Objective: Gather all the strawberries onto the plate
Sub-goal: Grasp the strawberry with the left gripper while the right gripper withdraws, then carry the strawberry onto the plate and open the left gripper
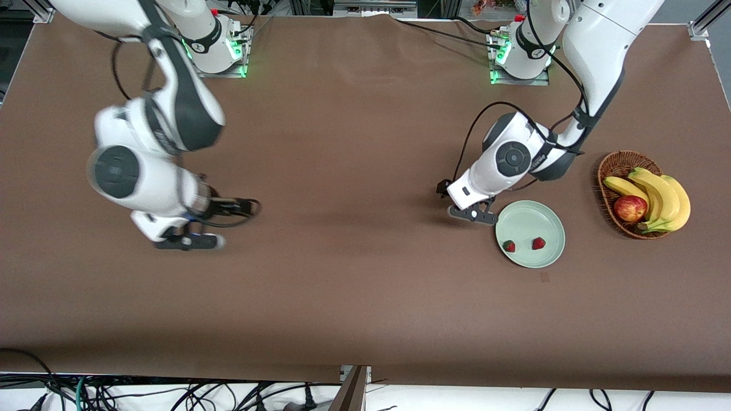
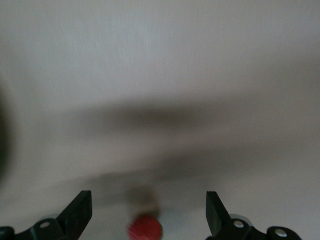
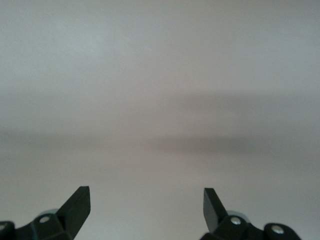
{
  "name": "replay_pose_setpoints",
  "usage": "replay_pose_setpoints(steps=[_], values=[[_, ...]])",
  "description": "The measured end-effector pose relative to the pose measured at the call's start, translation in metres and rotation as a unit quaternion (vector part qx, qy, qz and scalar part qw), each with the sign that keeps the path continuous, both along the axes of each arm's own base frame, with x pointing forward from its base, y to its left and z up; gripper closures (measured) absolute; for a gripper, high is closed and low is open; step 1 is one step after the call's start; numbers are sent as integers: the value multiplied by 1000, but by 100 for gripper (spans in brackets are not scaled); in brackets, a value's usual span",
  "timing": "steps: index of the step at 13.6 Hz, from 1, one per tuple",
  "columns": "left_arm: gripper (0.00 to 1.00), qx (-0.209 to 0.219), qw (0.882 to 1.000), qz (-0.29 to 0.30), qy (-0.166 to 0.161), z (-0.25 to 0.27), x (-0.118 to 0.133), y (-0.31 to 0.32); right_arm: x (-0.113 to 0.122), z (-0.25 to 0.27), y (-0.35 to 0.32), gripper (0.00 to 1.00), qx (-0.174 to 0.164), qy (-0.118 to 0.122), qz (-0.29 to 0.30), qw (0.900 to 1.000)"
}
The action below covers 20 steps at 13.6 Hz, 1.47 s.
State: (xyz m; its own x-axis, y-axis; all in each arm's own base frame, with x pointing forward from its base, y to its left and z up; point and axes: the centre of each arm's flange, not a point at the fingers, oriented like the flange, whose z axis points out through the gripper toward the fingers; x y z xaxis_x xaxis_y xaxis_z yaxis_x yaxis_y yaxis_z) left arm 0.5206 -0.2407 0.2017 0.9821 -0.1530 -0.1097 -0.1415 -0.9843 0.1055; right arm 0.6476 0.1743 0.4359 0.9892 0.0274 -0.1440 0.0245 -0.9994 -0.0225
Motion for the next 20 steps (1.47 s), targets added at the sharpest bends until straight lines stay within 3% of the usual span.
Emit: replay_pose_setpoints(steps=[4,7,8,13,17,20], values=[[0,28,1000,-4,-3,-10,-38,-5,-43,97,-75,0,-15,1,-21,1000],[0,40,999,-18,-10,-16,-43,-1,-82,154,-95,0,-26,-2,-36,999],[9,41,999,-18,-10,-17,-43,0,-89,161,-106,0,-29,5,-44,999],[63,38,998,-34,-27,-22,-41,0,-89,176,-138,0,-26,-6,-46,999],[63,40,998,-37,-32,-19,-37,1,-87,192,-151,0,-25,-23,-54,998],[63,76,995,-59,-14,12,-1,8,-85,190,-151,0,-25,-21,-54,998]])
